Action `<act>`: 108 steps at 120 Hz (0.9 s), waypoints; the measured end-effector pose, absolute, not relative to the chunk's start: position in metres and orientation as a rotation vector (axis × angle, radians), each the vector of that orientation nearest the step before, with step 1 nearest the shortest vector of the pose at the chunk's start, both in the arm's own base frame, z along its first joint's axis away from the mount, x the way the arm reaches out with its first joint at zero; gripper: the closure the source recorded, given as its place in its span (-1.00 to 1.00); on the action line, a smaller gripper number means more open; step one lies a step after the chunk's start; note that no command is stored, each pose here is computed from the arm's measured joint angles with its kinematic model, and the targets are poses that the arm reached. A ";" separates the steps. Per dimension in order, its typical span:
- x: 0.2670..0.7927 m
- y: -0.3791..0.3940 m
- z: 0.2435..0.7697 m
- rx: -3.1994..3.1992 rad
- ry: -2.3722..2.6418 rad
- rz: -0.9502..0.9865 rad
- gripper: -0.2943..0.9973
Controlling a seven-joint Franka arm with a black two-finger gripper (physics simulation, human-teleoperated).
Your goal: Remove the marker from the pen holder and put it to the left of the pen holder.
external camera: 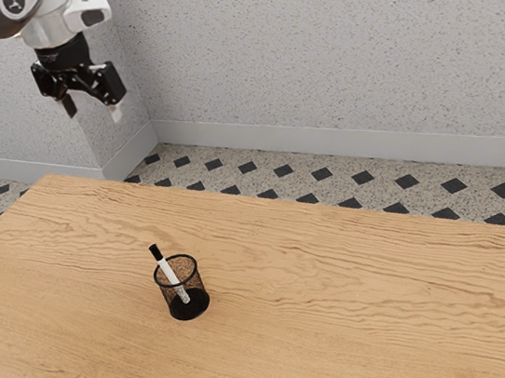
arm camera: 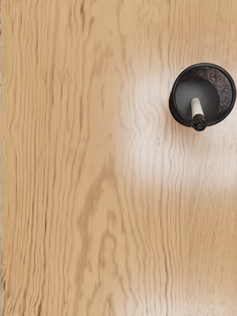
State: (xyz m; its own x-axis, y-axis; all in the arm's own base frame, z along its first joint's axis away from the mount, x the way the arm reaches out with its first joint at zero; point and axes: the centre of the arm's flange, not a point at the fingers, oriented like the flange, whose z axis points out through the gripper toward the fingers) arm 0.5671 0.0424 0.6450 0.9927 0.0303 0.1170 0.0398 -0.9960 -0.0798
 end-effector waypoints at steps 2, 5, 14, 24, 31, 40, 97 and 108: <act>0.567 0.043 0.645 -3.053 -0.056 -0.178 -0.54; 0.567 0.045 0.645 -3.055 -0.059 -0.178 -0.54; 0.566 0.048 0.645 -3.059 -0.067 -0.179 -0.54; 0.566 0.051 0.645 -3.061 -0.075 -0.179 -0.54; 0.566 0.052 0.645 -3.065 -0.080 -0.178 -0.54; 0.566 0.053 0.650 -3.076 -0.087 -0.197 -0.54; 0.612 0.188 0.401 -3.082 -0.520 0.608 -0.54; 0.606 0.187 0.398 -3.111 -0.565 0.623 -0.54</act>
